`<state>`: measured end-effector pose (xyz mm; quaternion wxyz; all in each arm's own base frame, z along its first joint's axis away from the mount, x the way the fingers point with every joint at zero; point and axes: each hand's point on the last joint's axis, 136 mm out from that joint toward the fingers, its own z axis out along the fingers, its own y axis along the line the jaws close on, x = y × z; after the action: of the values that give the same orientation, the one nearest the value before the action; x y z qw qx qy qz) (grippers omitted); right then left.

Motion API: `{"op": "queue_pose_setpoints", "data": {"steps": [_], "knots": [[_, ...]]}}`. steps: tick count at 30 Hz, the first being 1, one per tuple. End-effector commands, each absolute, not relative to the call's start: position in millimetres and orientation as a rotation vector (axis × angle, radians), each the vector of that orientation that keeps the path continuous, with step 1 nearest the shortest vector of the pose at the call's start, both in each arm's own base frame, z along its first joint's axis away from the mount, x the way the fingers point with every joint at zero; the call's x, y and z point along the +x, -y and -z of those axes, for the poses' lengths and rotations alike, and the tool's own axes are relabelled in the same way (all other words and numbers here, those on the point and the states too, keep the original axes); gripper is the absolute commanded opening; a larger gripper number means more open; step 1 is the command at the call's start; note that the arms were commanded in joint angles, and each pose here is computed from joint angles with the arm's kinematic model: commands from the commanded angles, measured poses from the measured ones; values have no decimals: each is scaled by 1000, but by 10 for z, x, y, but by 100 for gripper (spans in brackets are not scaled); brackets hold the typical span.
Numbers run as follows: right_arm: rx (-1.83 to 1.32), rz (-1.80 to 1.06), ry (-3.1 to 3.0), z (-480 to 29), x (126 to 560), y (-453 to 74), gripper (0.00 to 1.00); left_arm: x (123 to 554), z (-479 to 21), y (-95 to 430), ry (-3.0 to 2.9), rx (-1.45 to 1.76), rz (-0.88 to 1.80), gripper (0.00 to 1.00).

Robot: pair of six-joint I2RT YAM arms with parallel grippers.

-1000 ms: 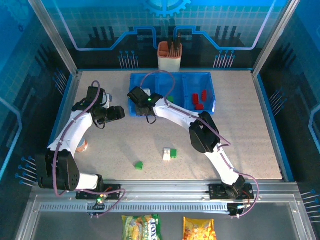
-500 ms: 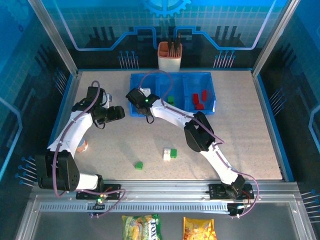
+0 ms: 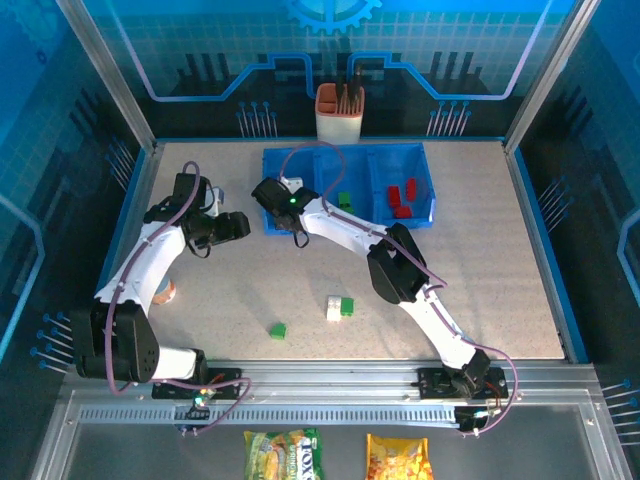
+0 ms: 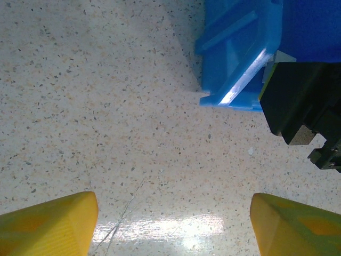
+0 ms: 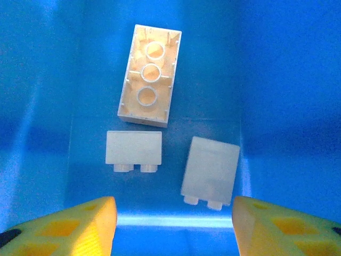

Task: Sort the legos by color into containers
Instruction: Place the lego in the container.

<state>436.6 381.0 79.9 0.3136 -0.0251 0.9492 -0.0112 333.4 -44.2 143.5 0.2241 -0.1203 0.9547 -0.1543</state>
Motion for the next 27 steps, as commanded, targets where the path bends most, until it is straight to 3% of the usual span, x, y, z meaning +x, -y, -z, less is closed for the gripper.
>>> {"op": "queue_pose_setpoints", "data": {"steps": [1, 17, 27], "knots": [[-60, 24, -2473, -1173, 4332, -3729, 61, 3286, -1468, 457, -2624, -319, 454, 77], [-267, -262, -2550, -1613, 3769, -3715, 60, 3164, -1326, 766, -2731, -278, 524, 76], [-194, -256, -2626, -1363, 3487, -3103, 60, 2720, -1263, 1137, -2892, -161, 437, 75]]}}
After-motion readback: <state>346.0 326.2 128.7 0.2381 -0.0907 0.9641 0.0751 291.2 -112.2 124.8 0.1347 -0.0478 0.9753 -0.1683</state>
